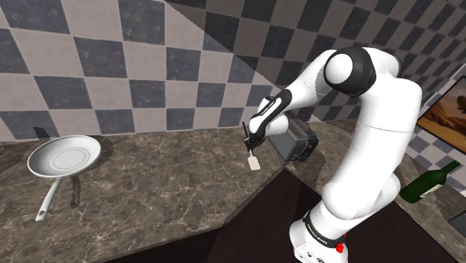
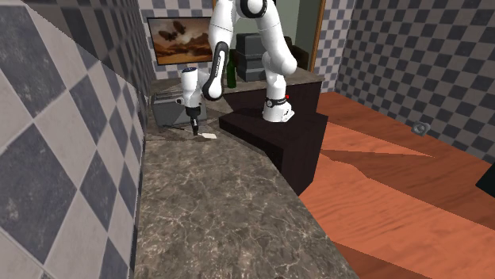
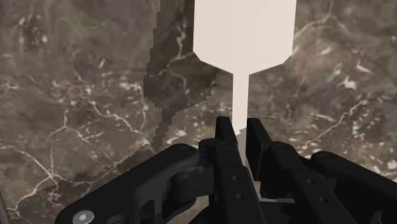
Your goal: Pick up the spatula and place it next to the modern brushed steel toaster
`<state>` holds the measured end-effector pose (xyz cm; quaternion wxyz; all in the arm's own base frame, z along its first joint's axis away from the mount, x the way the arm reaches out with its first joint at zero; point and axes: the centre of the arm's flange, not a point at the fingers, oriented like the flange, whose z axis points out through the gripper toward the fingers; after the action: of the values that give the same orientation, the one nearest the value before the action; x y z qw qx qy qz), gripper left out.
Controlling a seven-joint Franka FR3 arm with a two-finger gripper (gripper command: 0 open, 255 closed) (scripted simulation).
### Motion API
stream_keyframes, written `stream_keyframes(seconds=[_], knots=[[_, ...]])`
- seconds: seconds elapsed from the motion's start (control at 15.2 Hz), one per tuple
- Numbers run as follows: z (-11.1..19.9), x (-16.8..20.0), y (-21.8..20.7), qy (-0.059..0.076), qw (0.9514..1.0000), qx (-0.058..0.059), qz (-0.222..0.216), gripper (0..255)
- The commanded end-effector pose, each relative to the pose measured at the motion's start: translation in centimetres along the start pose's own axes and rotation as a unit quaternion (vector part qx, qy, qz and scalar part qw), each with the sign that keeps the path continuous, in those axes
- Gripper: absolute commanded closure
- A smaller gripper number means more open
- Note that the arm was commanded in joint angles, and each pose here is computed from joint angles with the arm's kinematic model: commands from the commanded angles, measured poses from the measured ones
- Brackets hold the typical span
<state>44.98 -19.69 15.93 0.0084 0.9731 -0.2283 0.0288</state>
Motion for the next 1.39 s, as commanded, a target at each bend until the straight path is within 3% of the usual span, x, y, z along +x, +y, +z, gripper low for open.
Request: stream_keyframes(seconds=[0.0, 0.53, 0.99, 1.06, 1.32], knots=[[1.0, 0.0, 0.0, 0.000, 1.0000, 0.000, 0.000, 255], [5.2, -0.3, 0.0, 0.000, 1.0000, 0.000, 0.000, 255], [5.2, -0.3, 0.0, 0.000, 1.0000, 0.000, 0.000, 255], [5.2, -0.3, 0.0, 0.000, 1.0000, 0.000, 0.000, 0], [5.2, -0.3, 0.0, 0.000, 1.0000, 0.000, 0.000, 0]])
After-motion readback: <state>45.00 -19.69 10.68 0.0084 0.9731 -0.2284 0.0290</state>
